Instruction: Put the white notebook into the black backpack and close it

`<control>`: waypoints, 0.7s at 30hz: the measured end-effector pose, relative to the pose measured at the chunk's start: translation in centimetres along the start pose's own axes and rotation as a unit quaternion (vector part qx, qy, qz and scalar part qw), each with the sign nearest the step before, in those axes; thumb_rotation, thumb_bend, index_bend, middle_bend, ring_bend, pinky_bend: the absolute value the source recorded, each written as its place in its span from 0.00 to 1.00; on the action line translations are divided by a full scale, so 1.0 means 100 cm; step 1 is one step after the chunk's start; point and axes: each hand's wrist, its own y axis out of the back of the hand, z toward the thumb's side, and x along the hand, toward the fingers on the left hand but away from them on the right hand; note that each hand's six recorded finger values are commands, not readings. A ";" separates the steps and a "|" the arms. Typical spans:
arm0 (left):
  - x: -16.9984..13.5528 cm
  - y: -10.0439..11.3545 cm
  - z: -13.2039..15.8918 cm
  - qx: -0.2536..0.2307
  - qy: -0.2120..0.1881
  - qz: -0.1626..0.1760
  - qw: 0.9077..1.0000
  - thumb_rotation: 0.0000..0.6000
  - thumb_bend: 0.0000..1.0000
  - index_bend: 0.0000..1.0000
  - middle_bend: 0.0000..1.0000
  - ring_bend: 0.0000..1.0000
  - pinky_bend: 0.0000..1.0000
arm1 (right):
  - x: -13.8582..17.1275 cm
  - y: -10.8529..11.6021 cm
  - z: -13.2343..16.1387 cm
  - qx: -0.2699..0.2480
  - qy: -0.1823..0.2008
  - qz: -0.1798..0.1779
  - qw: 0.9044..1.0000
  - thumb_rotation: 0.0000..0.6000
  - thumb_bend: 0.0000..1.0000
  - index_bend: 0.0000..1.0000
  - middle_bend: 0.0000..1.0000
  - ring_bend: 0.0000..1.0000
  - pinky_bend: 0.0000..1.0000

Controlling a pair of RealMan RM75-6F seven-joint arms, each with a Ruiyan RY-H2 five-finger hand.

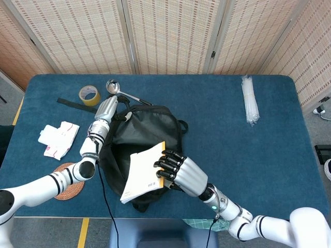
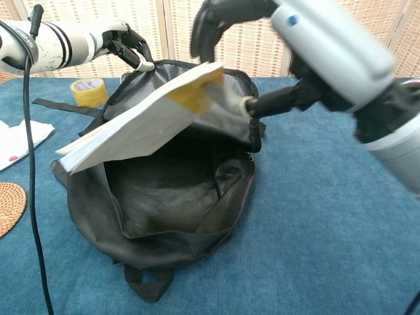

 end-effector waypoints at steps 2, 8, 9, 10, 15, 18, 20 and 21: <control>0.000 0.000 -0.001 -0.001 0.002 0.000 1.000 1.00 0.61 0.69 0.35 0.28 0.05 | -0.006 -0.013 0.002 -0.009 -0.001 0.005 1.000 1.00 0.51 0.72 0.45 0.40 0.32; 0.000 0.001 -0.003 0.000 0.005 0.000 1.000 1.00 0.61 0.69 0.35 0.28 0.04 | -0.017 -0.047 0.008 -0.027 -0.005 0.018 0.999 1.00 0.51 0.73 0.45 0.41 0.34; 0.000 0.001 -0.003 0.000 0.005 0.000 1.000 1.00 0.61 0.69 0.35 0.28 0.04 | -0.018 -0.051 0.009 -0.030 -0.005 0.020 0.999 1.00 0.51 0.73 0.45 0.41 0.34; 0.000 0.001 -0.003 0.001 0.005 0.000 1.000 1.00 0.61 0.69 0.35 0.28 0.04 | -0.019 -0.055 0.009 -0.031 -0.006 0.023 0.999 1.00 0.51 0.73 0.45 0.41 0.34; -0.001 0.000 -0.005 0.002 0.006 -0.001 1.000 1.00 0.61 0.69 0.35 0.27 0.04 | -0.018 -0.075 0.009 -0.024 -0.008 0.037 0.999 1.00 0.51 0.73 0.45 0.41 0.34; -0.001 0.000 -0.006 0.001 0.006 -0.003 1.000 1.00 0.61 0.69 0.35 0.27 0.04 | -0.014 -0.085 0.007 -0.015 -0.012 0.047 0.999 1.00 0.51 0.73 0.45 0.41 0.34; -0.002 0.000 -0.007 0.002 0.007 -0.004 1.000 1.00 0.61 0.69 0.35 0.27 0.04 | -0.008 -0.091 0.005 -0.008 -0.015 0.055 0.998 1.00 0.51 0.73 0.45 0.41 0.34; -0.002 0.000 -0.008 0.002 0.007 -0.004 1.000 1.00 0.61 0.69 0.35 0.27 0.04 | -0.005 -0.094 0.004 -0.005 -0.016 0.059 0.998 1.00 0.51 0.73 0.45 0.41 0.34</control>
